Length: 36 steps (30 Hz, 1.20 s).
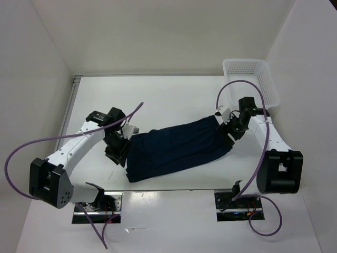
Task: Fold and stack the shorts
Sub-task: Fold the shorts
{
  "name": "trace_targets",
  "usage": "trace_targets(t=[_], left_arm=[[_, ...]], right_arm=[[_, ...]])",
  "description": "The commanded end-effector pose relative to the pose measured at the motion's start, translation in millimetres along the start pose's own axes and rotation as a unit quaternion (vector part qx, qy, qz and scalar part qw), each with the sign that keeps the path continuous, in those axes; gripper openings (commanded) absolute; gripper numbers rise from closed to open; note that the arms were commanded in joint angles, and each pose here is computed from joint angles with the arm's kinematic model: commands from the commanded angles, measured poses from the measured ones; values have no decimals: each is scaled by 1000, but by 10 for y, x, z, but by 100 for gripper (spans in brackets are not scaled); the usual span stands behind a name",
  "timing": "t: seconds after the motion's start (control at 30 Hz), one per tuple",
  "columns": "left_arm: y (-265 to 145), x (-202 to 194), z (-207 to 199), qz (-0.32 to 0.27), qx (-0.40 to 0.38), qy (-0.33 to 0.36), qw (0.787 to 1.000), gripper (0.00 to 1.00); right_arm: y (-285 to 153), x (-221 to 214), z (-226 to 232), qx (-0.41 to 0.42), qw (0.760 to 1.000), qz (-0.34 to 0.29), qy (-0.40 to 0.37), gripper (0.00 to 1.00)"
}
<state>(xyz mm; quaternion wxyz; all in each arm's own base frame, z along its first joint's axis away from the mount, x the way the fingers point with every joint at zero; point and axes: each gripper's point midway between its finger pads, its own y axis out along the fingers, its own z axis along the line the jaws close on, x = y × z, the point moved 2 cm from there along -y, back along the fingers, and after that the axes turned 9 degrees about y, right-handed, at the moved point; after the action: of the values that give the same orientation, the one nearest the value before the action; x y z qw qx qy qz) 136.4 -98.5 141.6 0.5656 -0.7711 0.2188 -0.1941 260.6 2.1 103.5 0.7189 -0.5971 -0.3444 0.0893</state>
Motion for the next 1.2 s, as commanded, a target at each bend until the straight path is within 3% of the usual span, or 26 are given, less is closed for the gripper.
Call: trace_targets(t=[0.0, 0.1, 0.23, 0.33, 0.5, 0.63, 0.8, 0.93, 1.03, 1.17], left_arm=[[-31, 442, 401, -79, 68, -10, 995, 45], [-53, 987, 761, -142, 124, -10, 982, 46], [41, 1555, 1098, -174, 145, -15, 974, 48], [281, 1685, 1150, -155, 118, -16, 981, 51], [494, 1909, 1074, -167, 77, 2, 983, 55], [765, 1803, 1085, -130, 55, -8, 990, 54], [959, 1570, 1016, -89, 27, -20, 995, 36], [1014, 1516, 978, -76, 0, -30, 997, 5], [937, 1570, 1234, -90, 31, -50, 994, 0], [649, 1847, 1863, -145, 109, -86, 980, 0]], right_arm=[[-239, 298, -3, 2, 998, -61, -26, 81], [-100, 370, -6, 24, 997, -70, -5, 85], [208, 261, -84, 24, 999, -35, 19, 88], [392, 157, -72, 28, 1000, -5, 13, 90], [544, 283, -192, 17, 999, -21, 39, 90], [627, 376, -222, 16, 997, -27, 69, 86], [753, 411, -271, 15, 995, -28, 95, 67], [787, 391, -267, 11, 995, -18, 93, 39], [754, 356, -260, 10, 996, -10, 83, 23], [681, 204, -168, 19, 998, 13, 65, 11]])
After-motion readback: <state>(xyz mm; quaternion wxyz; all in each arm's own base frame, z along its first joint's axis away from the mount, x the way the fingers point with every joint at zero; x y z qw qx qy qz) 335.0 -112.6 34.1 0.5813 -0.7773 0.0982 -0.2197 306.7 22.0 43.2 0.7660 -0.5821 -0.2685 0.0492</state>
